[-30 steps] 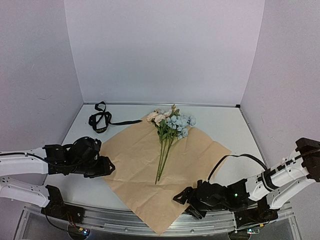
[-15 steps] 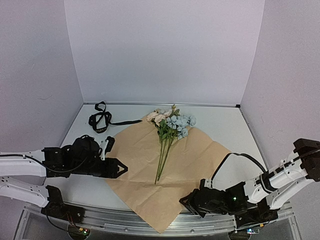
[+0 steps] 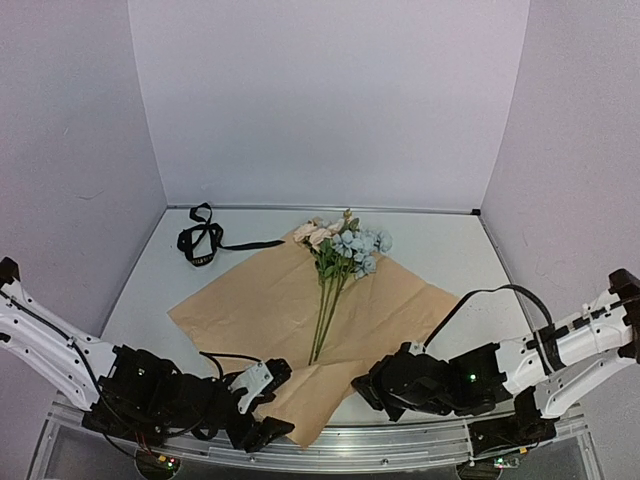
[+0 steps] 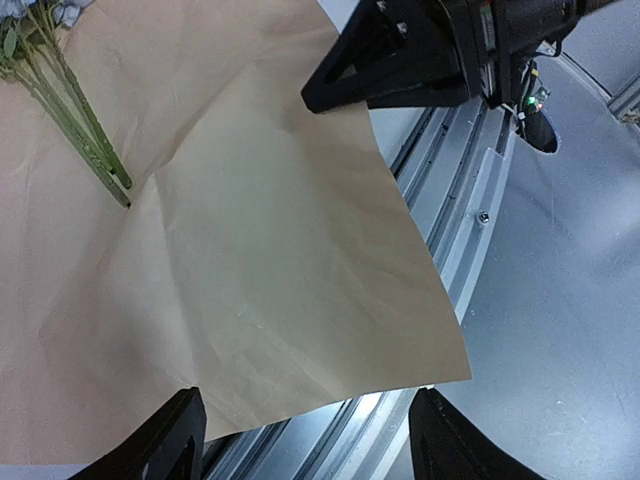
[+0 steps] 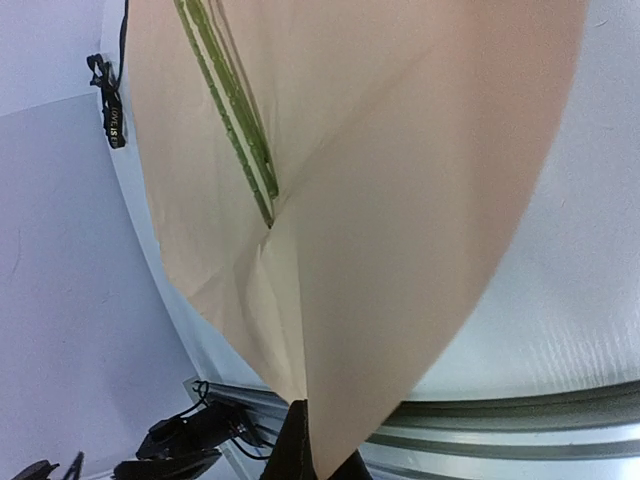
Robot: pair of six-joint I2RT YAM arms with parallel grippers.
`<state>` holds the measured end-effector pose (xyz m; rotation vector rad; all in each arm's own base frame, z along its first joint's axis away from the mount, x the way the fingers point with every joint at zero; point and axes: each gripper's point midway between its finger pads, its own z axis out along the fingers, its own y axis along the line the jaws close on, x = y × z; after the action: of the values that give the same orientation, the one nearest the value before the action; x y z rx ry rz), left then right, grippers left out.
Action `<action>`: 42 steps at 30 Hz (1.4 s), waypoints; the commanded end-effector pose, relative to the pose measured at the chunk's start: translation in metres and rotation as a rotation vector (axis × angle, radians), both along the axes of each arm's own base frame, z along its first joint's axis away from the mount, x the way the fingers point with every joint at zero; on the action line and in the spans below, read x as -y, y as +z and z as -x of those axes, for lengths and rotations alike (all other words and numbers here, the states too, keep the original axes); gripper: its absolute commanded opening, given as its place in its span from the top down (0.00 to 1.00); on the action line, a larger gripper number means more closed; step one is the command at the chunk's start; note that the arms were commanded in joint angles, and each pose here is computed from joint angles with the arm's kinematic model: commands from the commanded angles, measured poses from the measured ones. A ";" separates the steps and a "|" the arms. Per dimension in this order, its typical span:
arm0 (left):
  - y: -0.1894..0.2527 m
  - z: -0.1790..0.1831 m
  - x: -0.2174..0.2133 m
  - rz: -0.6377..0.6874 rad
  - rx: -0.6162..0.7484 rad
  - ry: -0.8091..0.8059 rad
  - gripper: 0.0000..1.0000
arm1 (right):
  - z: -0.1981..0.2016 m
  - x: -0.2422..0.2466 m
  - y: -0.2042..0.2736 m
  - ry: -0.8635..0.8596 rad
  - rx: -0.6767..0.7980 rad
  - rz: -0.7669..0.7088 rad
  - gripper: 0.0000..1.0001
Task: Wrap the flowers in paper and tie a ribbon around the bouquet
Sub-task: Pass from the right arm to the left
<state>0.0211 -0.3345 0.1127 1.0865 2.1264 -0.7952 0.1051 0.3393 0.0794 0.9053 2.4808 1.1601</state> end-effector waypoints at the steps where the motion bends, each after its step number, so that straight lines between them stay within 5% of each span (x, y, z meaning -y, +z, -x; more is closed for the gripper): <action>1: 0.034 0.002 0.021 0.065 0.174 0.000 0.24 | -0.008 0.017 0.016 -0.110 -0.038 0.049 1.00; 18: 0.038 0.048 0.053 0.081 0.215 -0.176 0.25 | -0.011 0.019 0.025 -0.197 -0.078 0.027 1.00; 30: 0.009 0.044 0.083 -0.021 0.315 -0.145 0.25 | -0.011 0.017 0.032 -0.207 -0.090 -0.005 1.00; 39: -0.006 0.041 0.094 -0.063 0.348 -0.123 0.35 | -0.011 0.019 0.034 -0.210 -0.093 -0.015 1.00; 42: 0.000 0.039 0.097 -0.028 0.360 -0.099 0.48 | -0.010 0.020 0.032 -0.206 -0.097 -0.011 1.00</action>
<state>-0.0200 -0.4154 0.0873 1.3452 1.8533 -0.5212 0.1089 0.3184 0.0965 0.9497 2.4863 0.9919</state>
